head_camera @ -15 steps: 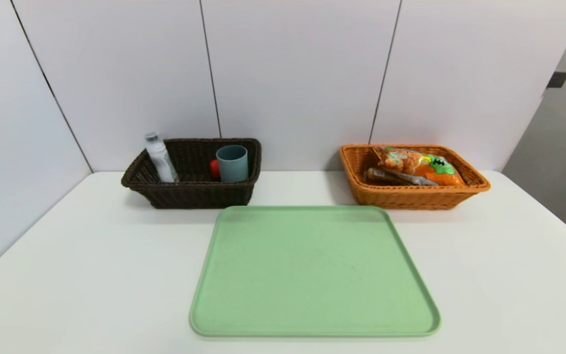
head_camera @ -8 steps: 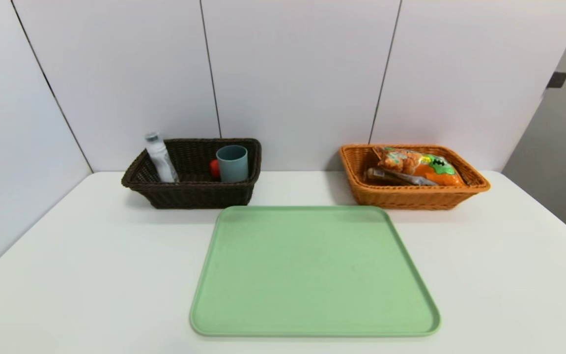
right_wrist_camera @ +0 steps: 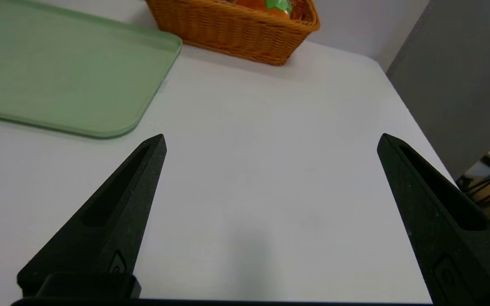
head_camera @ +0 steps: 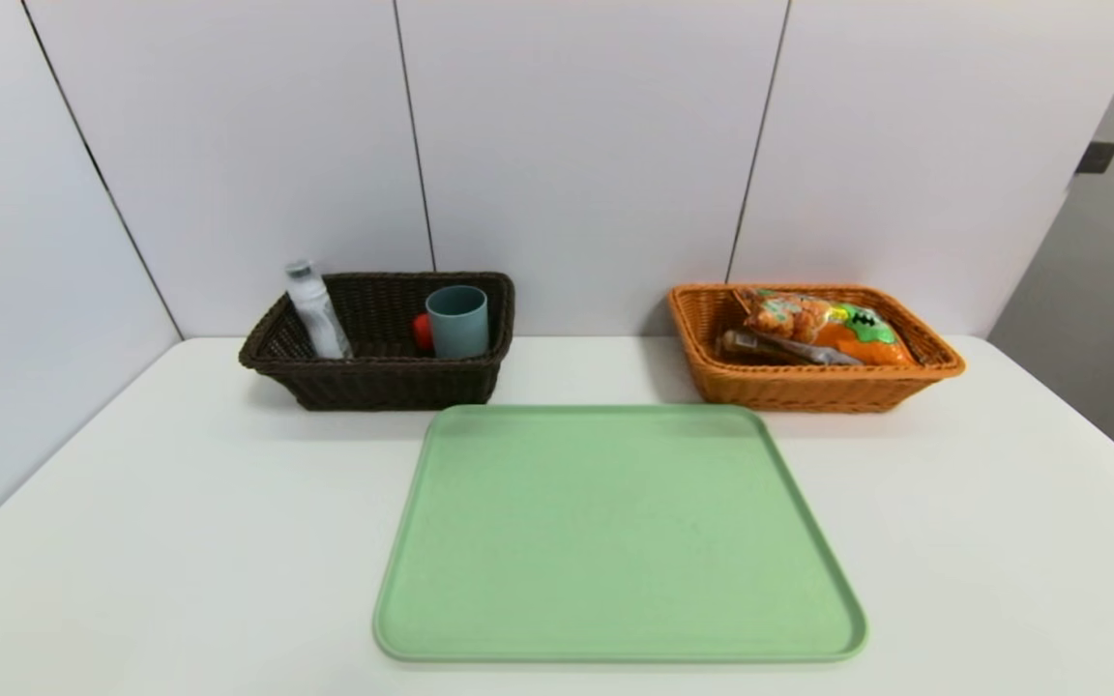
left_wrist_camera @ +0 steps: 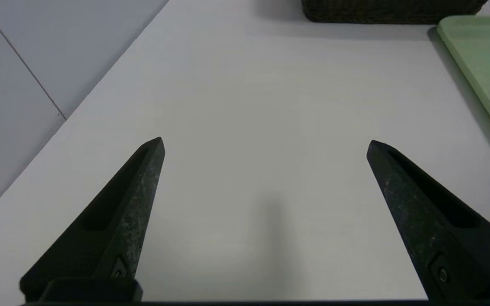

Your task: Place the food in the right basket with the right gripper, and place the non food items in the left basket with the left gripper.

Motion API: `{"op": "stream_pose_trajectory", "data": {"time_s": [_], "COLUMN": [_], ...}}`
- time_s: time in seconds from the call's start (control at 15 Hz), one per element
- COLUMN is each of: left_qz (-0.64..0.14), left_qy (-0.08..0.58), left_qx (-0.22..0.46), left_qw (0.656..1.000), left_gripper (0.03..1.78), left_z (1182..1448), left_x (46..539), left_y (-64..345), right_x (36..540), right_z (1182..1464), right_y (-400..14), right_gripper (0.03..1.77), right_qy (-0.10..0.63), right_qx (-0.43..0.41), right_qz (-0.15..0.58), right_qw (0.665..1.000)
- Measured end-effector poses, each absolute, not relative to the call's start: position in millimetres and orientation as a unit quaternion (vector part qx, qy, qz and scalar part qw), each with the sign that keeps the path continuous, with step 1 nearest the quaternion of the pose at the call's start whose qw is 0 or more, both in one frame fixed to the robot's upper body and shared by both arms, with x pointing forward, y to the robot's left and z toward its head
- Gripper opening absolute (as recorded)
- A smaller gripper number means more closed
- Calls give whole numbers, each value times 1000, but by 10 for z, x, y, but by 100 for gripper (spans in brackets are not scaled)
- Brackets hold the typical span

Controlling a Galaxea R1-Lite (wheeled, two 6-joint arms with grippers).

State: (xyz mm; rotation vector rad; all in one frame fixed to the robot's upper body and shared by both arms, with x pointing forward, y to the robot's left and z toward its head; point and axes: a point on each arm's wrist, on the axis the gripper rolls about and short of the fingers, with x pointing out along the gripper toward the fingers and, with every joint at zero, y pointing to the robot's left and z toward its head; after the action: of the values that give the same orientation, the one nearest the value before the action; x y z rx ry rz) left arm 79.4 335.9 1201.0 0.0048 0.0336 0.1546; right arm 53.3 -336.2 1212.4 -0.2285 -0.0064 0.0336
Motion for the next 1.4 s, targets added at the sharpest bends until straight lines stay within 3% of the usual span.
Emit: {"op": "stream_pose_trajectory", "data": {"time_s": [0.2, 0.6, 1.07, 1.4], "left_qz": [45, 24, 20, 20], "left_qy": [-8, -10, -40, -40], "left_qx": [-1, -7, -33, -33], "left_qw": [999, 1000, 998, 998], "left_gripper": [169, 169, 169, 169], "left_z": [11993, 11919, 11908, 11907], "left_x": [787, 739, 690, 689], "left_y": [3346, 3337, 3339, 3339], "right_x": [665, 688, 690, 690], "right_z": [11958, 11869, 11816, 11816], "right_y": [-3361, -3358, -3359, -3364], "right_gripper": [171, 171, 171, 171], "right_qy": [-44, -24, 3, 4], "right_qx": [-121, -118, -24, -11], "right_qz": [12, 21, 20, 10], "right_qw": [992, 992, 999, 1000]}}
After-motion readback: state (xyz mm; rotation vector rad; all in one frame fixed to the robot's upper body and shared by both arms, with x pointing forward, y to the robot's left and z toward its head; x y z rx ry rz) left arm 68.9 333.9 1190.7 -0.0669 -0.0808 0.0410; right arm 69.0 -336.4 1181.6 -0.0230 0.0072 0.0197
